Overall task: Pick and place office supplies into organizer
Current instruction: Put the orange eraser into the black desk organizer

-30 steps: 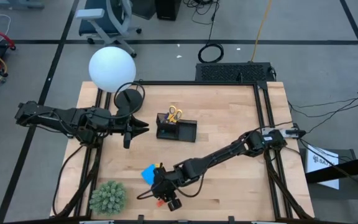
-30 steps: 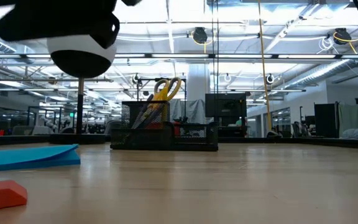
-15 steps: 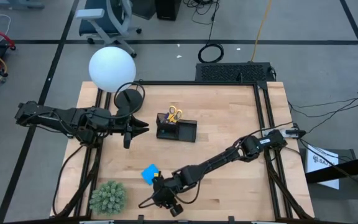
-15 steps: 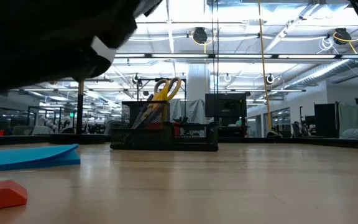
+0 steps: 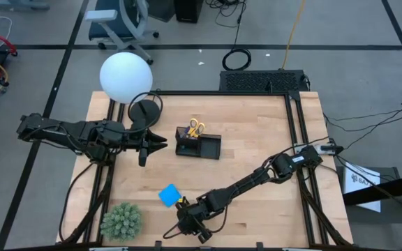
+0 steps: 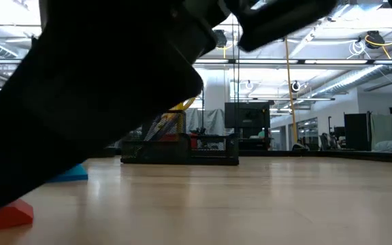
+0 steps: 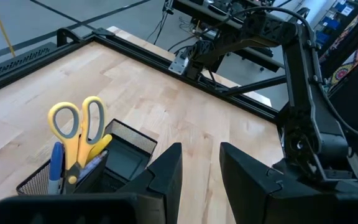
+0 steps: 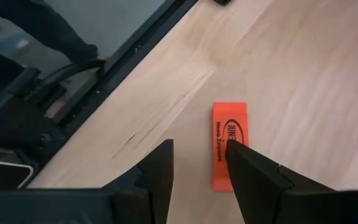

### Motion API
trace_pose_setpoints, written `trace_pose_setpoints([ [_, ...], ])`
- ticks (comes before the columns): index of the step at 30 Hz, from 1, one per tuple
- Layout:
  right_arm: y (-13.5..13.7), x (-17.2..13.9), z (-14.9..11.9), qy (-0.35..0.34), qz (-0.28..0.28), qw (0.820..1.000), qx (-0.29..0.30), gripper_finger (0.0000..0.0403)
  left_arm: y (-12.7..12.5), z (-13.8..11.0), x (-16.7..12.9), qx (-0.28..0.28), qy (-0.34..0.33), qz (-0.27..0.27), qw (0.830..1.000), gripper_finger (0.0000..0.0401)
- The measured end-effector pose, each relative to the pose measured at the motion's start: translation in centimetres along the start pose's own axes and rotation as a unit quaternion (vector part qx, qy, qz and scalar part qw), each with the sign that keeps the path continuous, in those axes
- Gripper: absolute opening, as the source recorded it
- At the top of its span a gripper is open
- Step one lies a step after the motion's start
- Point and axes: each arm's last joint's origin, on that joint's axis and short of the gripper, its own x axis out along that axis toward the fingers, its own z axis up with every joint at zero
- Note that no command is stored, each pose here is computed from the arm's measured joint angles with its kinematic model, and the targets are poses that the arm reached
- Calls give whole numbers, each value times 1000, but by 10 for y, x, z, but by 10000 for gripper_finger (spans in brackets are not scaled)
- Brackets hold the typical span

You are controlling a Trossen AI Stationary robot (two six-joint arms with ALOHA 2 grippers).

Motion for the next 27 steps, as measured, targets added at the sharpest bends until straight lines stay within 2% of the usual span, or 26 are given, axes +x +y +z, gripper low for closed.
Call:
trace_pose_setpoints([
  [8,5,1,1,0,-30,999,-21,141,0,0,0,0,0,0,1000,115],
  [18,9,2,3,-6,-28,1000,-11,141,0,0,0,0,0,0,1000,115],
  [27,9,-5,13,-42,-33,998,-30,141,0,0,0,0,0,0,1000,115],
])
